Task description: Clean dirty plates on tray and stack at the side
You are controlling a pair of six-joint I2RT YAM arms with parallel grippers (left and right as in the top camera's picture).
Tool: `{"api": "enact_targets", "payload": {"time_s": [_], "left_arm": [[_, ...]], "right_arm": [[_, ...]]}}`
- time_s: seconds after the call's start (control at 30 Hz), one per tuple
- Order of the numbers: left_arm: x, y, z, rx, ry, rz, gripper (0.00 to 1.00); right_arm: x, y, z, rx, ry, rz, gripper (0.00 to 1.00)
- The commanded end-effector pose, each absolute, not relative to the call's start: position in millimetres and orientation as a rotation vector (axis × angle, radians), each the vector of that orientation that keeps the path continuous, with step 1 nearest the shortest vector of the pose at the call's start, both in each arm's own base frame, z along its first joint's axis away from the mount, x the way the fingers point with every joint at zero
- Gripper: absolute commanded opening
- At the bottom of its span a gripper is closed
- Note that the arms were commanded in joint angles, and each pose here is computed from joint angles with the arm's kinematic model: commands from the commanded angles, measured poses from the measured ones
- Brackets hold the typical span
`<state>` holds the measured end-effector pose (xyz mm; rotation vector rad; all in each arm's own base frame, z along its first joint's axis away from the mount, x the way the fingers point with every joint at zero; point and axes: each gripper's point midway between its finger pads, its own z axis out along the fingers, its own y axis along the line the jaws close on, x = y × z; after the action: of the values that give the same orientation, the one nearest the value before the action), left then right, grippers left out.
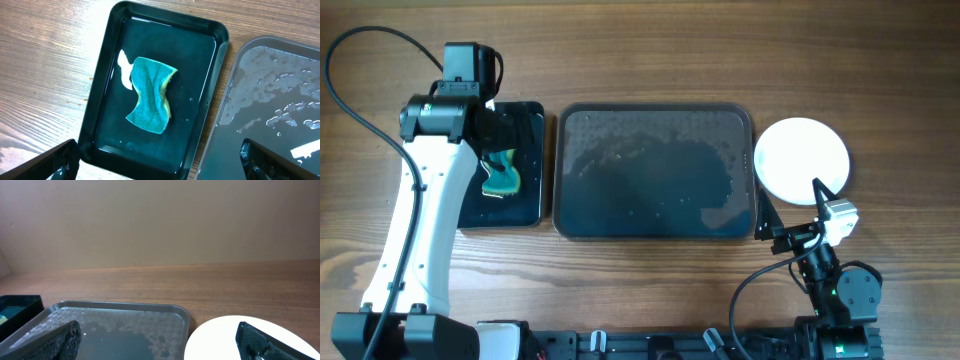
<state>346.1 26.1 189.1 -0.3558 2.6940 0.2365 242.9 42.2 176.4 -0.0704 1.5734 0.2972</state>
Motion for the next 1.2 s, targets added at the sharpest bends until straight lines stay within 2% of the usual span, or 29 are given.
{"api": "enact_targets", "payload": {"time_s": [0.0,0.23,0.3,0.43,0.7,1.17], "left_arm": [[344,22,209,-0.353,2.636,0.193,1.00],[347,9,297,-0.451,2.147,-0.089,1.00],[337,8,305,-0.434,2.012,-0.138,1.00],[311,8,287,-0.411,1.866,-0.178,1.00],[263,7,218,-0.365,1.638,-0.235,1.00],[248,1,171,-0.156,1.621,-0.131,1.00]], "right_arm": [[241,46,179,-0.077,1.559,0.324,1.00],[241,46,179,-0.077,1.559,0.324,1.00],[241,46,179,-0.077,1.559,0.324,1.00],[241,46,179,-0.077,1.559,0.324,1.00],[241,46,179,-0.077,1.559,0.324,1.00],[241,46,179,-0.077,1.559,0.324,1.00]]}}
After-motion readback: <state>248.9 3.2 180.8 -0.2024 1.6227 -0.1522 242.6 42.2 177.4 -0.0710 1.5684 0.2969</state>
